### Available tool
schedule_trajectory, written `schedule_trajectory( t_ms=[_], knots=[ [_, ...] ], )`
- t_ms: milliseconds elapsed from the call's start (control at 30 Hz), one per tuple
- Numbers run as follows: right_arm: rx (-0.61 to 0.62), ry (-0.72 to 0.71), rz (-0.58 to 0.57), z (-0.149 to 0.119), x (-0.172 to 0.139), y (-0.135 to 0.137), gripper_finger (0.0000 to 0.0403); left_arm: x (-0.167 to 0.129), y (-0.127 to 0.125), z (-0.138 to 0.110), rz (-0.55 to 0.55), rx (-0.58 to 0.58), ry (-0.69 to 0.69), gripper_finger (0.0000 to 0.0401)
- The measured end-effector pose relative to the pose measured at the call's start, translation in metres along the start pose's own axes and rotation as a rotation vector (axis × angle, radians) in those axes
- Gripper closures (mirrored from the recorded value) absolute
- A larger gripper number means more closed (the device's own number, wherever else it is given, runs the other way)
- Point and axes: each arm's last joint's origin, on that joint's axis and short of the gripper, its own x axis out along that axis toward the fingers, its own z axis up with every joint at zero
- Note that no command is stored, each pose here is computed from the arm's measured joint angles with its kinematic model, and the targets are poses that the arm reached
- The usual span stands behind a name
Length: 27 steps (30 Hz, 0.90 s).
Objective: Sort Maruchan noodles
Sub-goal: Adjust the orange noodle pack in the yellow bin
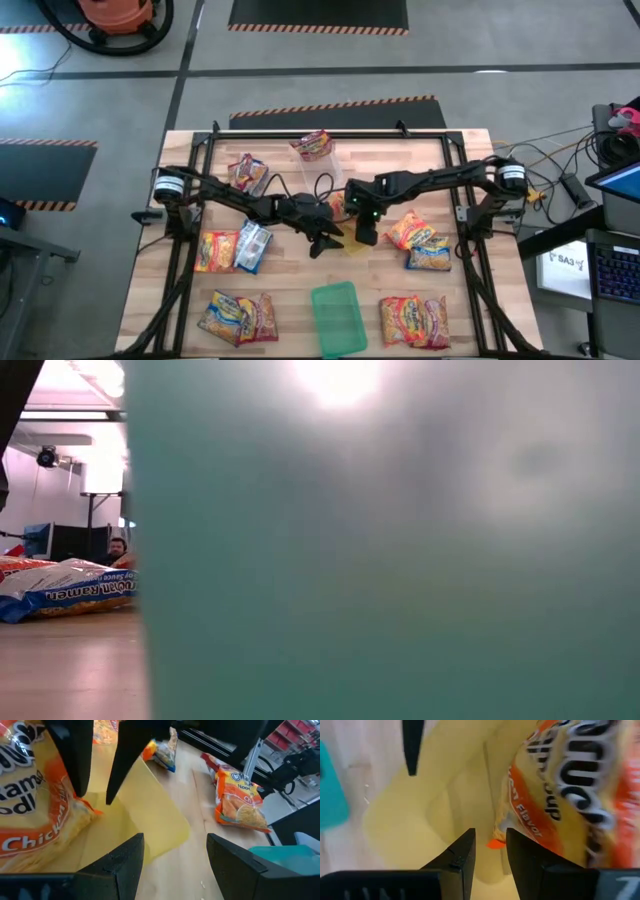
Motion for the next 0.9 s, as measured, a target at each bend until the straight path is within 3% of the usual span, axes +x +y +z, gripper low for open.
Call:
schedule_trajectory(
  t_ms=[133, 500, 733, 900],
  knots=[
    [-0.009, 0.034, -0.023, 0.0, 0.011, -0.003, 0.0313, 0.0, 0.0, 0.0, 0.001, 0.001, 0.004, 0.0202],
    [-0.124, -0.015, -0.254, 0.014, 0.014, -0.009, 0.0315, 0.0, 0.001, -0.002, 0.009, 0.011, 0.025, 0.0202],
    [-0.15, -0.022, -0.266, 0.017, 0.025, -0.012, 0.0316, 0.0, 0.001, -0.003, 0.014, 0.012, 0.035, 0.0202],
    [-0.132, -0.014, -0.258, 0.015, 0.016, -0.01, 0.0316, 0.0, 0.001, -0.004, 0.016, 0.011, 0.042, 0.0202]
  ],
)
